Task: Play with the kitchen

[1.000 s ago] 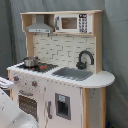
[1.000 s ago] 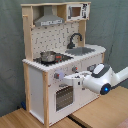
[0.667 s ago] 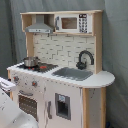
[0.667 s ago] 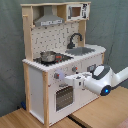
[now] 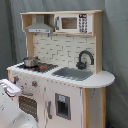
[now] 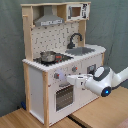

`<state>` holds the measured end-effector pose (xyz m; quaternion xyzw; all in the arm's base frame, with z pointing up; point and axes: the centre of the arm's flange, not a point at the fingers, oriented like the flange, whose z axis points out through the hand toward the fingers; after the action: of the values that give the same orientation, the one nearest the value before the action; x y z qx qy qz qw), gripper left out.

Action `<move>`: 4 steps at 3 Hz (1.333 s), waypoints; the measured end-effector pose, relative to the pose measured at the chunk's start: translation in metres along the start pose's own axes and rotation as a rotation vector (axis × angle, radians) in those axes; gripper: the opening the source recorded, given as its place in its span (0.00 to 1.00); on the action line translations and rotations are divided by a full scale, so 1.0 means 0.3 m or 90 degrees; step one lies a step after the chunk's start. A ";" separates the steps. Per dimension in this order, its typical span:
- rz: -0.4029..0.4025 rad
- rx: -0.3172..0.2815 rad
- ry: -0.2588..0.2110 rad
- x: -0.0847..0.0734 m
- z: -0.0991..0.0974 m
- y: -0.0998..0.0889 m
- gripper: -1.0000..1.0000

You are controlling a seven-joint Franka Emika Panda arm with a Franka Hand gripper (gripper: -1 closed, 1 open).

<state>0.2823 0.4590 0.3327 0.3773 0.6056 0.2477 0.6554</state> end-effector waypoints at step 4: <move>0.034 -0.032 -0.012 -0.180 0.073 -0.161 1.00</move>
<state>0.2896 0.3839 0.3267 0.3789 0.5826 0.2768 0.6636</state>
